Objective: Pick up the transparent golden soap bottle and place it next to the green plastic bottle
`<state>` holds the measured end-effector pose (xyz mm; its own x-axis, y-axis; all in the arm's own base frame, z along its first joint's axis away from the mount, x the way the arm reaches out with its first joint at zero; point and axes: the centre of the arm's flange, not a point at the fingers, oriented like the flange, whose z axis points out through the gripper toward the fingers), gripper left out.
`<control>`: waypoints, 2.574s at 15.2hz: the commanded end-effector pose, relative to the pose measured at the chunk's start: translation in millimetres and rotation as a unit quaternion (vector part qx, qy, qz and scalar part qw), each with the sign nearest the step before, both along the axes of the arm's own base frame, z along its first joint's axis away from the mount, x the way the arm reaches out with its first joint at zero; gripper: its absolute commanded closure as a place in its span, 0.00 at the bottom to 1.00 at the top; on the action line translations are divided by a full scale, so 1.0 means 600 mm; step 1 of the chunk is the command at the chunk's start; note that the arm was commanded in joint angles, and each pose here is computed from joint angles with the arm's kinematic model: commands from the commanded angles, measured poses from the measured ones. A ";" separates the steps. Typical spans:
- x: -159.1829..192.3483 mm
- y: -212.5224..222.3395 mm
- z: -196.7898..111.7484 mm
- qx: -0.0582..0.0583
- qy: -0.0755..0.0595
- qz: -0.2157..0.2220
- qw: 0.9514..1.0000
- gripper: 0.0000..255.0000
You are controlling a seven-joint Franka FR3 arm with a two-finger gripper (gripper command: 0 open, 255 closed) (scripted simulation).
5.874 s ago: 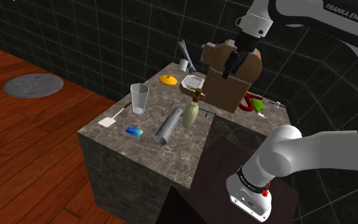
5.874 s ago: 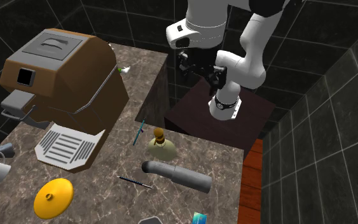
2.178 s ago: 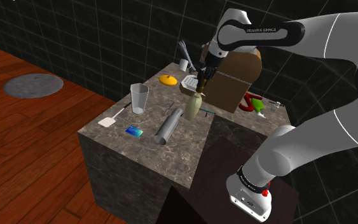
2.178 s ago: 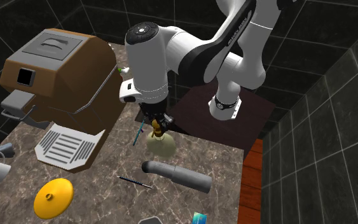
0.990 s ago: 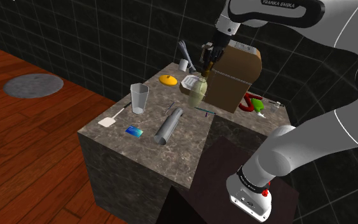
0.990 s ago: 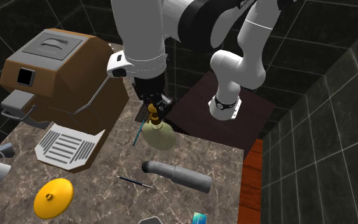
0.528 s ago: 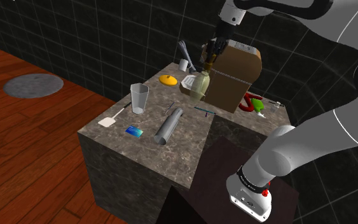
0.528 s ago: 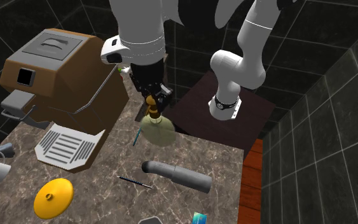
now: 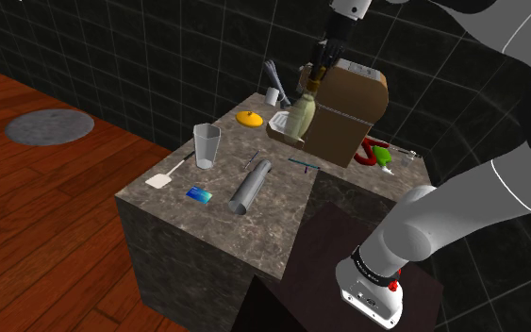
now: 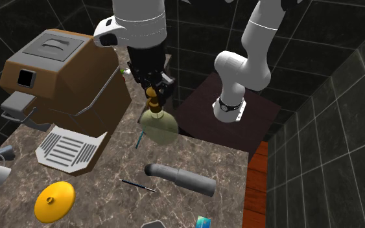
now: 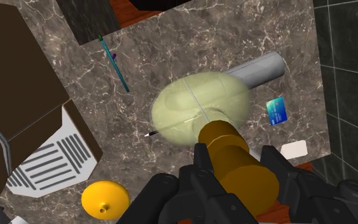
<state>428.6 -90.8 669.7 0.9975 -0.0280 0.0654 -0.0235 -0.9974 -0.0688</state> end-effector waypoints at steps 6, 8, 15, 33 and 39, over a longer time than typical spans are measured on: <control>0.001 0.002 0.064 0.000 0.000 0.000 1.000 1.00; 0.001 0.002 0.082 0.000 0.000 0.000 1.000 1.00; 0.001 0.002 0.143 0.000 0.000 0.000 1.000 1.00; -0.200 -0.259 0.033 0.000 0.000 0.000 1.000 1.00; -0.276 -0.357 -0.013 0.000 0.000 0.000 1.000 1.00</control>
